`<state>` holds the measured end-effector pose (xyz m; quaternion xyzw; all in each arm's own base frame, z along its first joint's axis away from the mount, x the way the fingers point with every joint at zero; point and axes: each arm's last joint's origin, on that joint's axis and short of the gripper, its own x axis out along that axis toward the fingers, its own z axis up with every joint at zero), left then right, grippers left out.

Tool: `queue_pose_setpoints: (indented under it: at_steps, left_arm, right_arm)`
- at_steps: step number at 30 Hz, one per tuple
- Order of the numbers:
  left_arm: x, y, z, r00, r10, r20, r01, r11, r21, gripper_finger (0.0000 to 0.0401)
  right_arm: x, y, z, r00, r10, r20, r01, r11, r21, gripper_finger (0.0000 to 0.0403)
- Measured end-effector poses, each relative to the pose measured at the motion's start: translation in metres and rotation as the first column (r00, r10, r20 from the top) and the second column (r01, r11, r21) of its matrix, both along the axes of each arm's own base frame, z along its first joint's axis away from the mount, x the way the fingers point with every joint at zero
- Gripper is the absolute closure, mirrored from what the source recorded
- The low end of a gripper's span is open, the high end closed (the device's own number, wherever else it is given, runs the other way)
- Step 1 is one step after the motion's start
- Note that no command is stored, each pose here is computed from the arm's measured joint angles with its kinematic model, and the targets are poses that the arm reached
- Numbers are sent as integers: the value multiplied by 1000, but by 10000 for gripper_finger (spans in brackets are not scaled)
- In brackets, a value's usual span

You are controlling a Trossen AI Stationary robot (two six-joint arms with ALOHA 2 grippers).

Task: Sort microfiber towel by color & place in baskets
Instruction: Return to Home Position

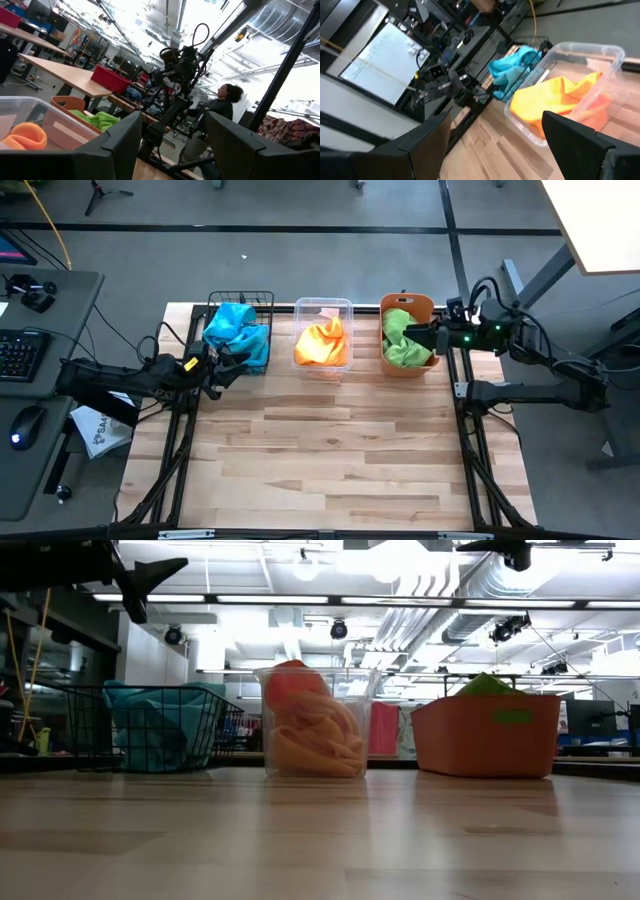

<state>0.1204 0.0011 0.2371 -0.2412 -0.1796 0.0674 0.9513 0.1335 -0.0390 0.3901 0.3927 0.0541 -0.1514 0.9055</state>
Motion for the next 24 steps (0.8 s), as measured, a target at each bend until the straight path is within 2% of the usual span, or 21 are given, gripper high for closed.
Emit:
queue_pose_setpoints:
  at_steps: [9, 16, 20, 24]
  left_arm:
    - [1, 0, -1, 1000, 0, -17, 0, 1000, 2, 195]
    - [0, 0, -1, 1000, -26, -3, 26, 999, -36, 195]
    - [1, -2, -1, 995, -103, -2, 103, 994, -40, 195]
    - [2, -4, -4, 989, -145, -34, 144, 989, -15, 204]
  right_arm:
    - [-15, 10, -12, 982, 137, -126, -131, 990, 54, 93]
    - [-38, 21, -19, 965, 155, -210, -147, 988, 51, 103]
    - [-49, 25, -17, 969, 163, -185, -162, 987, 20, 145]
    - [-53, 27, -16, 971, 158, -177, -164, 986, -15, 226]
